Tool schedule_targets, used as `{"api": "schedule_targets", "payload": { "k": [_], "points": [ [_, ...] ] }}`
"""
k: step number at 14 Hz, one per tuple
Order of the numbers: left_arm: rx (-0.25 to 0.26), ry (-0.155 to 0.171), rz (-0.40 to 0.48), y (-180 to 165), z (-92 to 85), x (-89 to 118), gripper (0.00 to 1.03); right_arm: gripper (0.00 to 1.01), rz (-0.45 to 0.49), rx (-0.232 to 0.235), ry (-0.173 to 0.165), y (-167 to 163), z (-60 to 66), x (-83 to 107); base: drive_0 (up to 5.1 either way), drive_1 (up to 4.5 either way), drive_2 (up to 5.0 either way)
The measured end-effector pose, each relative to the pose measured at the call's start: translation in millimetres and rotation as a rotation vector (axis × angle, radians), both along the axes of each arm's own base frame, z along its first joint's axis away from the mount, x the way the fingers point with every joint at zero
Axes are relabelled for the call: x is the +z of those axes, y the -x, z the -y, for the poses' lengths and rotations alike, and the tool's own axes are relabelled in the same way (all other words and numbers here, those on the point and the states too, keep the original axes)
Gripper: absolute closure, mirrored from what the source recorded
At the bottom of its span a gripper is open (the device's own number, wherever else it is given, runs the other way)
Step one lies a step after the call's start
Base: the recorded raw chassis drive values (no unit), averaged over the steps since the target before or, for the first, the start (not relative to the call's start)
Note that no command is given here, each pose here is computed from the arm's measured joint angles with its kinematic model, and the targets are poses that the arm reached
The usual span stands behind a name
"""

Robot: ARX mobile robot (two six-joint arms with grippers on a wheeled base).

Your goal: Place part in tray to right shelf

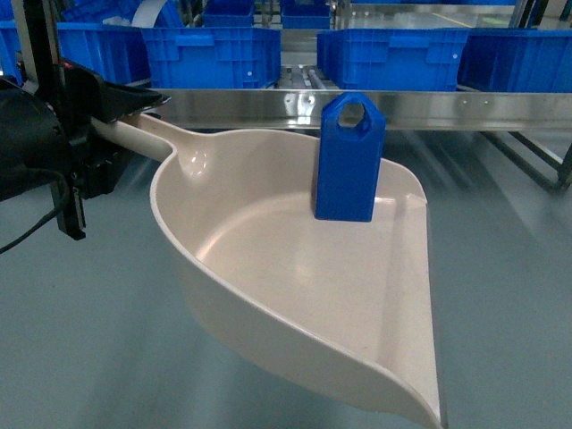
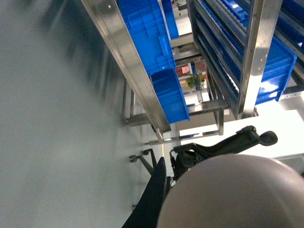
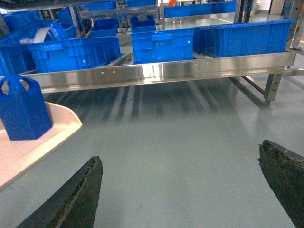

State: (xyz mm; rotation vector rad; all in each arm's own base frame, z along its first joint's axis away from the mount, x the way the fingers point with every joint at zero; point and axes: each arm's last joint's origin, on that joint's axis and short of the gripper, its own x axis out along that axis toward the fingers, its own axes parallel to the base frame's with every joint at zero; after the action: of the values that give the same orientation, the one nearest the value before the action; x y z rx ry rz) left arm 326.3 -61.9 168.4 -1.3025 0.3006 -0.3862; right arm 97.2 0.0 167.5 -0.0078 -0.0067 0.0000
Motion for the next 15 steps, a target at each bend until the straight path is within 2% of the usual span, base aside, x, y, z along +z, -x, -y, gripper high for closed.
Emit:
{"api": "schedule_targets", "payload": {
  "k": [15],
  "points": [
    [0.007, 0.0, 0.007, -0.3, -0.9, 0.7, 0.91, 0.03, -0.003, 0.0, 0.0, 0.0, 0.0, -0.3, 0.0, 4.03, -4.0]
  ]
}}
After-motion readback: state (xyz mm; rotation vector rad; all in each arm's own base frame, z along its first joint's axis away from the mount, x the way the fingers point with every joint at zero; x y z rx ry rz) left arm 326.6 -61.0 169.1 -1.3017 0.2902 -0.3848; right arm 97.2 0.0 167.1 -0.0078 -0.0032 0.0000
